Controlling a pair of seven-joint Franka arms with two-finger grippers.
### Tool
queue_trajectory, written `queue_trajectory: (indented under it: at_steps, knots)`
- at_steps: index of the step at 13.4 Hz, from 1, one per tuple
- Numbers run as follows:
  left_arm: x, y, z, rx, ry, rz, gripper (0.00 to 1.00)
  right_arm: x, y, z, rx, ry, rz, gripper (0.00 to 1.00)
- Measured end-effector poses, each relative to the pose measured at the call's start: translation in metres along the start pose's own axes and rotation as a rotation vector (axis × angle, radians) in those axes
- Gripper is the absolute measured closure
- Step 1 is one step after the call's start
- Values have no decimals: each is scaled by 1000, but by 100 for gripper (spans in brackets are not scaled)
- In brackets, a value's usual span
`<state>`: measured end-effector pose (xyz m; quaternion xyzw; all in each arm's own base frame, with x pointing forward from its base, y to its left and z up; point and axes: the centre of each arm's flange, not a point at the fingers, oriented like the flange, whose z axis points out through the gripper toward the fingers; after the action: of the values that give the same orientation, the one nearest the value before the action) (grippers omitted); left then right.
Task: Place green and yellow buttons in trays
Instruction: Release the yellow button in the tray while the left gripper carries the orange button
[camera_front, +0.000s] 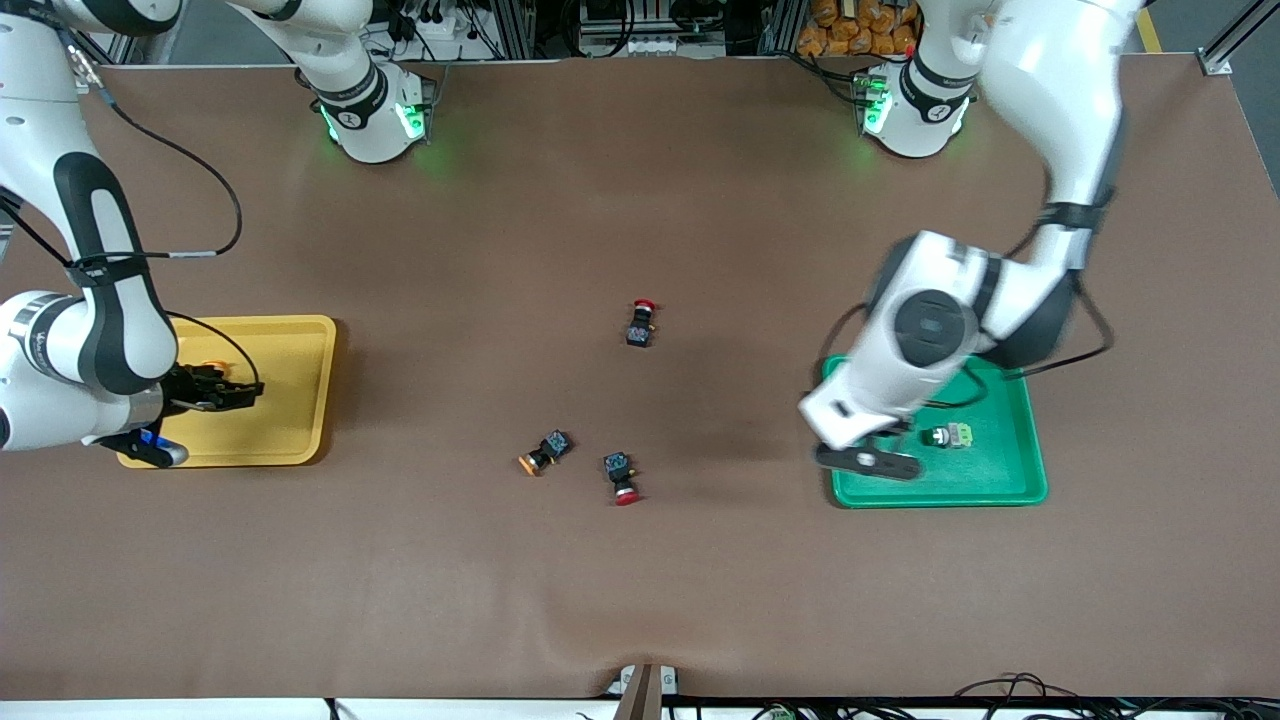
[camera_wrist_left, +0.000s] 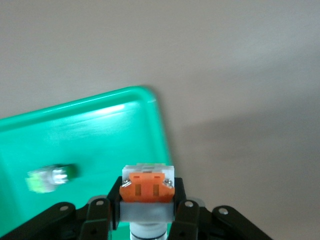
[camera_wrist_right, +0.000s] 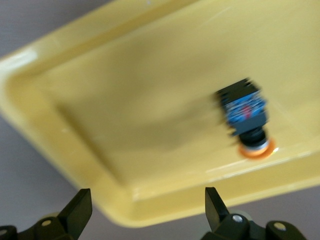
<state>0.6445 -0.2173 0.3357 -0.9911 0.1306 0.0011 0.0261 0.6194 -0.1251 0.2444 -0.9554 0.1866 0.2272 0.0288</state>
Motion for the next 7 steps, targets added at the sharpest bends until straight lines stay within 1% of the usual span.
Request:
queue_trajectory:
  at_steps: [2, 3, 6, 7]
  knots:
    - [-19, -61, 13, 1, -35, 49, 59, -12, -37, -13, -14, 10, 53, 0]
    - [-29, -86, 21, 0, -37, 64, 59, -19, -55, -15, -12, 11, 79, 0]
    - [-66, -158, 54, -6, -10, 98, 59, -38, -111, -21, 8, 16, 167, 0]
    - [-79, -185, 66, -6, 2, 104, 59, -47, -136, -25, 9, 27, 207, 0]
